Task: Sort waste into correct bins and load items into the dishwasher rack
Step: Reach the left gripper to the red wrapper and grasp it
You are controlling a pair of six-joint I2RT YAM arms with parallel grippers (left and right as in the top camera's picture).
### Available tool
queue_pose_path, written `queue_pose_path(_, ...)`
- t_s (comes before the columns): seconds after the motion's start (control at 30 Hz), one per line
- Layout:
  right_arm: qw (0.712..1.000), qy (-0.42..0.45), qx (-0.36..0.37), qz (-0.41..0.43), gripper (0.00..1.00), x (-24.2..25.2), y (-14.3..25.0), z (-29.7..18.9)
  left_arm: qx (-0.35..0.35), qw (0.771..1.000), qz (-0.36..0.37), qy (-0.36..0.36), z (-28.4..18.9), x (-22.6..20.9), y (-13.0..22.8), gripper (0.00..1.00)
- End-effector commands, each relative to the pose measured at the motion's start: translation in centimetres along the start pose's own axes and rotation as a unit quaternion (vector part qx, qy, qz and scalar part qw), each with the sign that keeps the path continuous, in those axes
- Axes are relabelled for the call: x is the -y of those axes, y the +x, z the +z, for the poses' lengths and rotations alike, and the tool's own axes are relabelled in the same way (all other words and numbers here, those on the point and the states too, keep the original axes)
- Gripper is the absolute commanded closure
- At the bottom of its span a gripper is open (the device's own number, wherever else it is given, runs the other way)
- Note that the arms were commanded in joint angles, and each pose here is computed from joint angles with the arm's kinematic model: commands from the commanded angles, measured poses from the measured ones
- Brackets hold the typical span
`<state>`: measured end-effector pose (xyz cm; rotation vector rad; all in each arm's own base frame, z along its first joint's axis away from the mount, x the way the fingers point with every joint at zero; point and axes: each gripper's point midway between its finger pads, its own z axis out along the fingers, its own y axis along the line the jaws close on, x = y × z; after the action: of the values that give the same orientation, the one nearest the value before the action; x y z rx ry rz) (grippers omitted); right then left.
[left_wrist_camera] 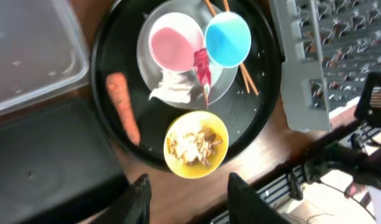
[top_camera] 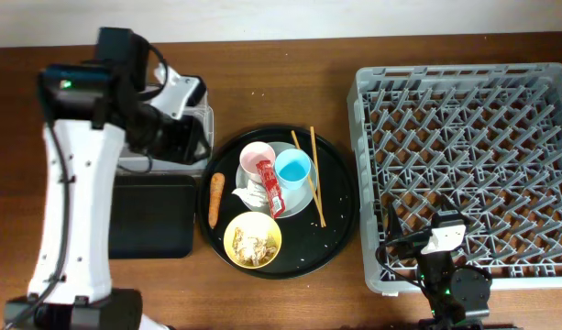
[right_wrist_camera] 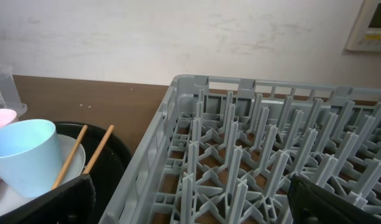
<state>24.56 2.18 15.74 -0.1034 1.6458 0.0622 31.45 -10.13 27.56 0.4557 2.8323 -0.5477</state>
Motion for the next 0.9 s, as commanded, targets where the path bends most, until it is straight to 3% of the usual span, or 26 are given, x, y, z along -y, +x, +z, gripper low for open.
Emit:
queue_pose_path(0.0,1.000,0.004,-0.002,0.004,0.02,0.2,0.3,0.0,-0.045,0.998,0.014,0.033,5.8,2.1,0.5,0.50)
queue_pose_path(0.13,1.000,0.004,-0.002,0.004,0.02,0.2,0.3,0.0,-0.046,0.999,0.000,0.026,13.7,3.1,0.6,0.47)
queue_pose_path(0.23,1.000,0.004,-0.002,0.004,0.02,0.2,0.3,0.0,-0.034,0.999,-0.018,0.023,16.4,3.1,0.6,0.47)
queue_pose_path(0.33,1.000,0.004,-0.002,0.004,0.02,0.2,0.2,0.0,-0.022,0.999,-0.042,-0.016,18.1,1.9,0.7,0.47)
queue_pose_path(0.63,1.000,0.004,-0.002,0.004,0.02,0.2,0.2,0.0,-0.010,0.999,-0.049,-0.012,21.0,1.7,1.5,0.48)
queue_pose_path(0.7,1.000,0.004,-0.002,0.004,0.02,0.2,0.3,0.0,-0.006,0.998,-0.058,-0.011,21.0,1.8,1.3,0.64)
queue_pose_path(0.73,1.000,0.004,-0.002,0.004,0.02,0.2,0.2,0.0,-0.007,0.997,-0.070,-0.008,21.0,1.9,1.4,0.80)
queue_pose_path(0.77,1.000,0.004,-0.002,0.004,0.02,0.2,0.3,0.0,-0.010,0.997,-0.070,0.006,21.0,2.4,1.4,0.89)
queue_pose_path(0.83,1.000,0.004,-0.002,0.004,0.02,0.2,0.3,0.0,-0.010,0.997,-0.078,0.009,21.0,2.5,1.4,1.00)
queue_pose_path(0.87,1.000,0.004,-0.002,0.004,0.02,0.2,0.3,0.0,-0.009,0.997,-0.078,0.010,20.9,2.5,1.3,1.00)
